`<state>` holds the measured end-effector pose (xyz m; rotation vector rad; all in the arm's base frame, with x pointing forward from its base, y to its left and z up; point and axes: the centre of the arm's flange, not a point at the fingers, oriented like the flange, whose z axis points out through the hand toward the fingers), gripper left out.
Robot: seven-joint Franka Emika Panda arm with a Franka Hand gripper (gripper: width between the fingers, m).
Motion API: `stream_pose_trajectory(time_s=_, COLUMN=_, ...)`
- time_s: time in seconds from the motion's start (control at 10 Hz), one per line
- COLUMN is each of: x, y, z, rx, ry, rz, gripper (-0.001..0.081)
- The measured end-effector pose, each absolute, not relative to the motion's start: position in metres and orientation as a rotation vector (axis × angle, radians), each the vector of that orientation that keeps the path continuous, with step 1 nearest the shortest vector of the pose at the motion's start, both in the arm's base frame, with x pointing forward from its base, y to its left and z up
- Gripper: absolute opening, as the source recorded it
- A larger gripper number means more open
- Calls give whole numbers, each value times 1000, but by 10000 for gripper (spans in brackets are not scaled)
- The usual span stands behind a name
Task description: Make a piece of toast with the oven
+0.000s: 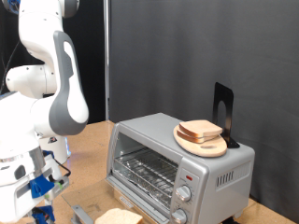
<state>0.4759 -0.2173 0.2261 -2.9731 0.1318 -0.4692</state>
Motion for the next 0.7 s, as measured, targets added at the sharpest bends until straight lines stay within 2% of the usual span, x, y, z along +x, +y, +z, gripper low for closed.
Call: stream_pose_trajectory(time_s=0.7, x=482, y=-212, z=222, rx=-2955, ry=82, rz=-446, gripper=366)
